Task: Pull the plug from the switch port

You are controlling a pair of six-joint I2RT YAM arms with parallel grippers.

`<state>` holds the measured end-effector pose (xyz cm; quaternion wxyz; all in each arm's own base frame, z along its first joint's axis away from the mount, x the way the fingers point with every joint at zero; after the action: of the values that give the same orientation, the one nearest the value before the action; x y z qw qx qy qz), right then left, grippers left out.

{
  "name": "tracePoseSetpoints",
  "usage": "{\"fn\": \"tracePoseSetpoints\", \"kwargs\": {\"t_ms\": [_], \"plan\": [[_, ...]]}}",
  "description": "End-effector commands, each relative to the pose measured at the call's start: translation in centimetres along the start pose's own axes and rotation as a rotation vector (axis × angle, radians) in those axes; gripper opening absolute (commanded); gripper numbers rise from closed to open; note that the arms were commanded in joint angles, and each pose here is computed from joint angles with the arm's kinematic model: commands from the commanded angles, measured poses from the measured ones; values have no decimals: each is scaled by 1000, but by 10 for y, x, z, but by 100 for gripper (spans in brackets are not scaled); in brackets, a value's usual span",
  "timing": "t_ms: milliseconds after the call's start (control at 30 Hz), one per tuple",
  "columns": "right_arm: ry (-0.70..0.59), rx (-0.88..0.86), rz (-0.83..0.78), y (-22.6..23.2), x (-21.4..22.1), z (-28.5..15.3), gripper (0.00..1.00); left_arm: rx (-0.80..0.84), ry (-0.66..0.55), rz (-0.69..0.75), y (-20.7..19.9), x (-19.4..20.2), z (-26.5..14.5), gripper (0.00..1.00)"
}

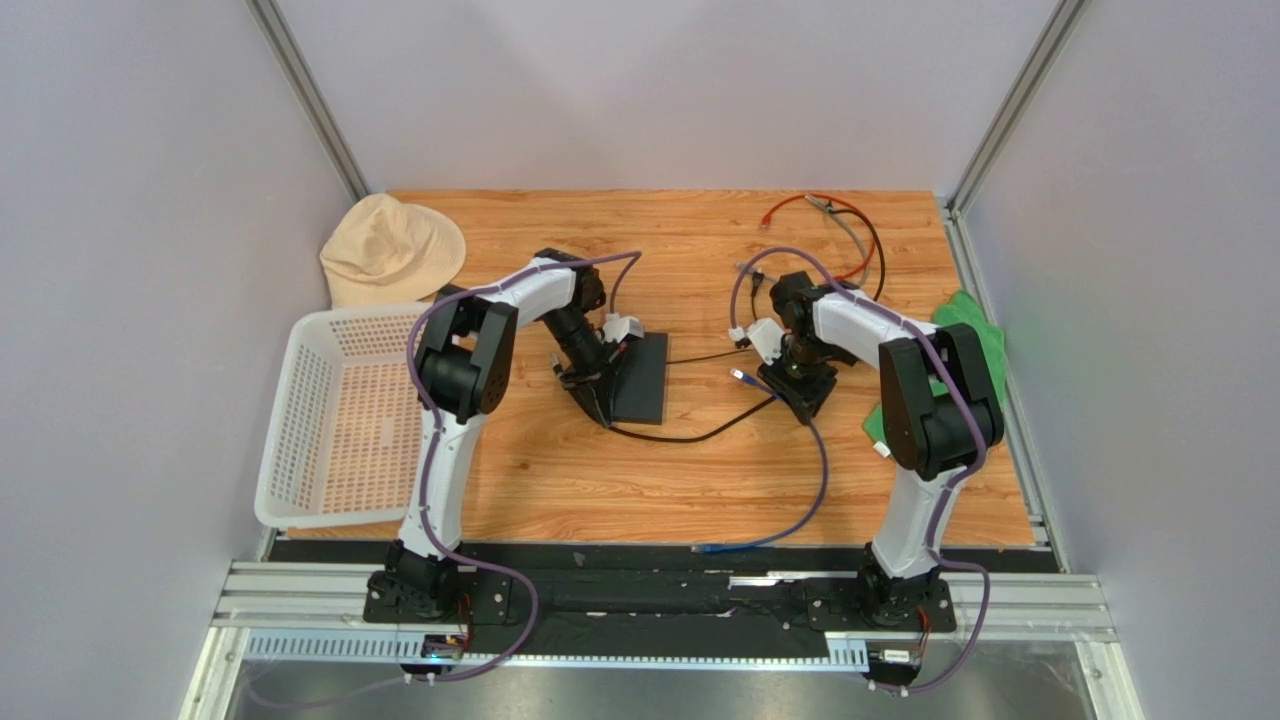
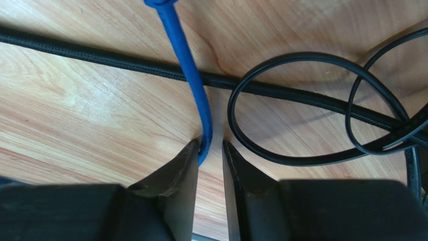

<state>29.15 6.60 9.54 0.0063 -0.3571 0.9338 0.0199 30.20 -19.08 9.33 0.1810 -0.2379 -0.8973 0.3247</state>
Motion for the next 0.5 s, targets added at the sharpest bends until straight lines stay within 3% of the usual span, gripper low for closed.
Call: {"fn": "tracePoseSetpoints", "kwargs": {"t_ms": [0,67,167,300,367,433,467], "plan": [[-24,5,-33,4,-13,5,24,-161,-42,84,44,-18,14,0],[-23,-6,-62,9,-14,3,10,-160,-43,83,45,-18,14,0],[-116,-63,-115,16,-21,-26,2,-162,-45,90,44,-17,13,0],[-307,-59,-152,13,-37,-87,0,-160,-48,87,44,-17,11,0],[-409,-44,-136,-1,-53,-120,0,-158,-48,88,45,-17,11,0],[-427,-53,-98,-15,-63,-133,0,-158,-49,89,45,-17,10,0],[-509,-11,-69,-33,-73,-158,0,-160,-54,94,44,-17,9,0]]}}
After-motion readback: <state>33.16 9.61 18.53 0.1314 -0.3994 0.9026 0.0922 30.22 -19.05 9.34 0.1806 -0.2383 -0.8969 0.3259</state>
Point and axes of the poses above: each gripper's point midway between its finger pads, its own z axis out along the fingers, its own y axis along the line the jaws close on, x = y × z, the point moved 8 cm from there along -z, back along the fingers, and after that the axes turned 5 degrees about z, right-handed, at the moved point
